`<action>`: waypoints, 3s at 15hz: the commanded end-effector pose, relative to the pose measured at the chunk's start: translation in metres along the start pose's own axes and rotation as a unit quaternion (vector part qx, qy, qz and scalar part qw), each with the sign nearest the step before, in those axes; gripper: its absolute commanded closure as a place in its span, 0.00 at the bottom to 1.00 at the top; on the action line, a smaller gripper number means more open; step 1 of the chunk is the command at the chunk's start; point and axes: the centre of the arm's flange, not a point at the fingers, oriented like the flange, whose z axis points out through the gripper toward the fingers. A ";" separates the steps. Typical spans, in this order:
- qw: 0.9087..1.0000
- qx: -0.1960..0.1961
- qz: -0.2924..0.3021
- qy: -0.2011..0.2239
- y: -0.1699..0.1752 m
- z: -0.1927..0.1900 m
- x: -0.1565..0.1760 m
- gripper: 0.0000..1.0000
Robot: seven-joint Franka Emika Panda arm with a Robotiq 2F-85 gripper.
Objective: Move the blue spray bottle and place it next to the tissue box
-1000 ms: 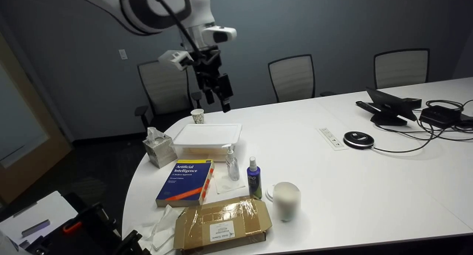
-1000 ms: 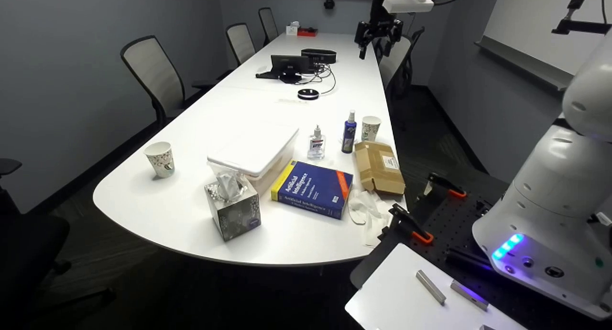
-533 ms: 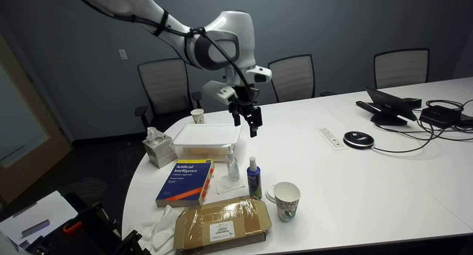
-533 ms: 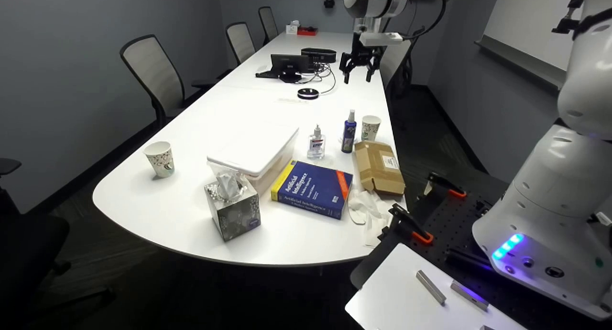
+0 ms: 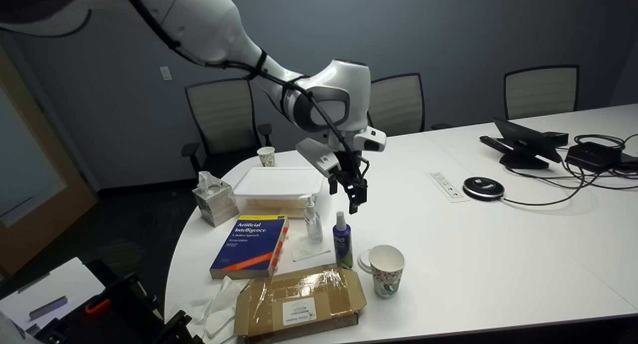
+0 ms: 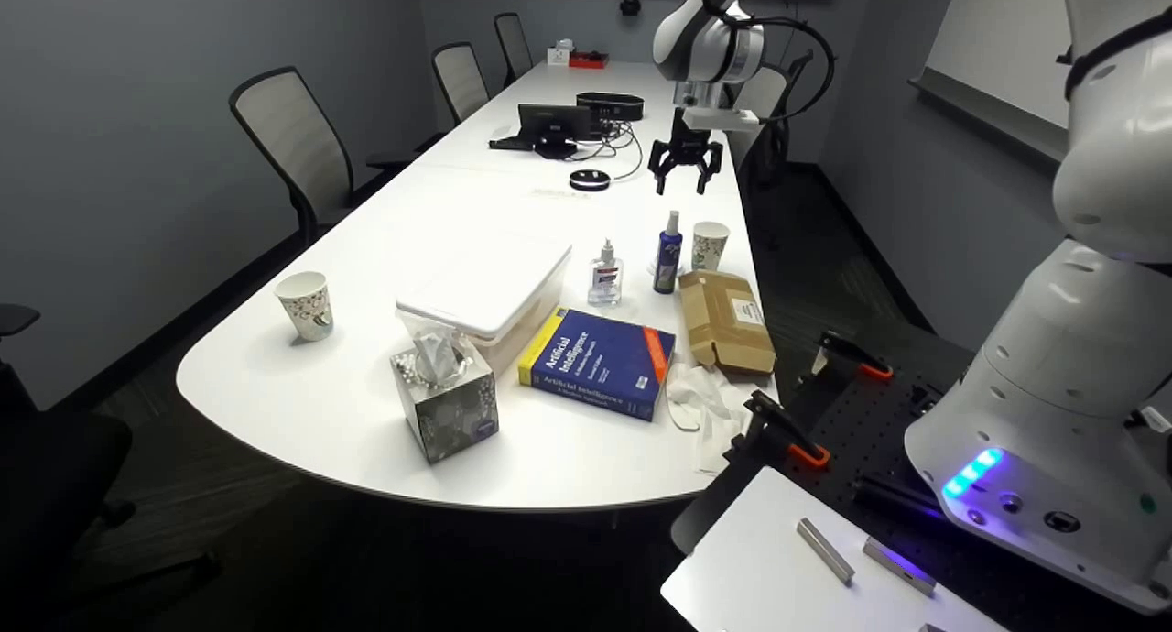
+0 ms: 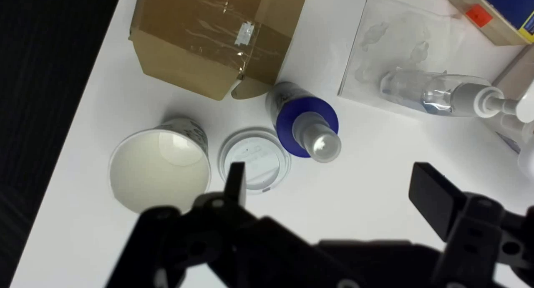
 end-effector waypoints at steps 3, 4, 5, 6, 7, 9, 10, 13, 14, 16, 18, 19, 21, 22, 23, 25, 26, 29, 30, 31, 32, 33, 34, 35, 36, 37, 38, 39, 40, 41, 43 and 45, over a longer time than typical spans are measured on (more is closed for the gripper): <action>1.000 0.018 0.004 -0.012 -0.002 0.030 0.009 0.00; 1.000 0.018 0.005 -0.016 -0.003 0.035 0.009 0.00; 1.000 0.021 0.006 -0.018 -0.004 0.039 0.007 0.00; 1.000 0.022 0.008 -0.019 -0.005 0.043 0.006 0.00; 1.000 0.022 0.010 -0.020 -0.005 0.046 0.006 0.00; 1.000 0.021 0.012 -0.019 -0.004 0.049 0.006 0.00; 1.000 0.021 0.013 -0.019 -0.004 0.049 0.006 0.00; 1.000 0.021 0.014 -0.017 -0.004 0.052 0.007 0.00; 1.000 0.021 0.015 -0.017 -0.004 0.052 0.006 0.00; 0.999 0.022 0.016 -0.017 -0.003 0.052 0.006 0.26; 0.999 0.021 0.017 -0.017 -0.002 0.053 0.006 0.41; 0.999 0.021 0.017 -0.017 -0.002 0.053 0.006 0.49; 0.999 0.021 0.018 -0.017 -0.001 0.053 0.006 0.64; 0.999 0.021 0.018 -0.016 -0.001 0.053 0.006 0.73; 1.000 0.020 0.018 -0.016 -0.001 0.054 0.006 0.80; 1.000 0.019 0.018 -0.015 -0.001 0.054 0.006 0.95; 1.000 0.019 0.018 -0.014 -0.001 0.052 0.007 0.95; 1.000 0.017 0.017 -0.015 -0.002 0.051 0.007 0.93; 1.000 0.018 0.015 -0.013 -0.003 0.046 0.006 0.93; 1.000 0.016 0.014 -0.010 -0.005 0.040 0.005 0.93; 1.000 0.014 0.016 -0.008 -0.007 0.032 0.003 0.93; 1.000 0.005 0.017 -0.005 -0.010 0.024 0.001 0.93; 1.000 -0.004 0.016 0.000 -0.015 0.013 -0.002 0.93; 1.000 -0.011 0.017 0.004 -0.020 0.003 -0.005 0.93; 1.000 -0.020 0.021 0.009 -0.025 -0.008 -0.007 0.93; 0.999 -0.028 0.022 0.019 -0.033 -0.024 -0.013 0.93; 0.999 -0.036 0.023 0.027 -0.040 -0.036 -0.017 0.93; 0.998 -0.044 0.020 0.033 -0.051 -0.050 -0.025 0.93; 0.998 -0.053 0.014 0.037 -0.062 -0.063 -0.033 0.93; 0.997 -0.062 0.010 0.041 -0.073 -0.074 -0.041 0.93; 0.996 -0.078 -0.004 0.045 -0.097 -0.092 -0.065 0.93; 0.995 -0.093 -0.015 0.044 -0.120 -0.104 -0.092 0.93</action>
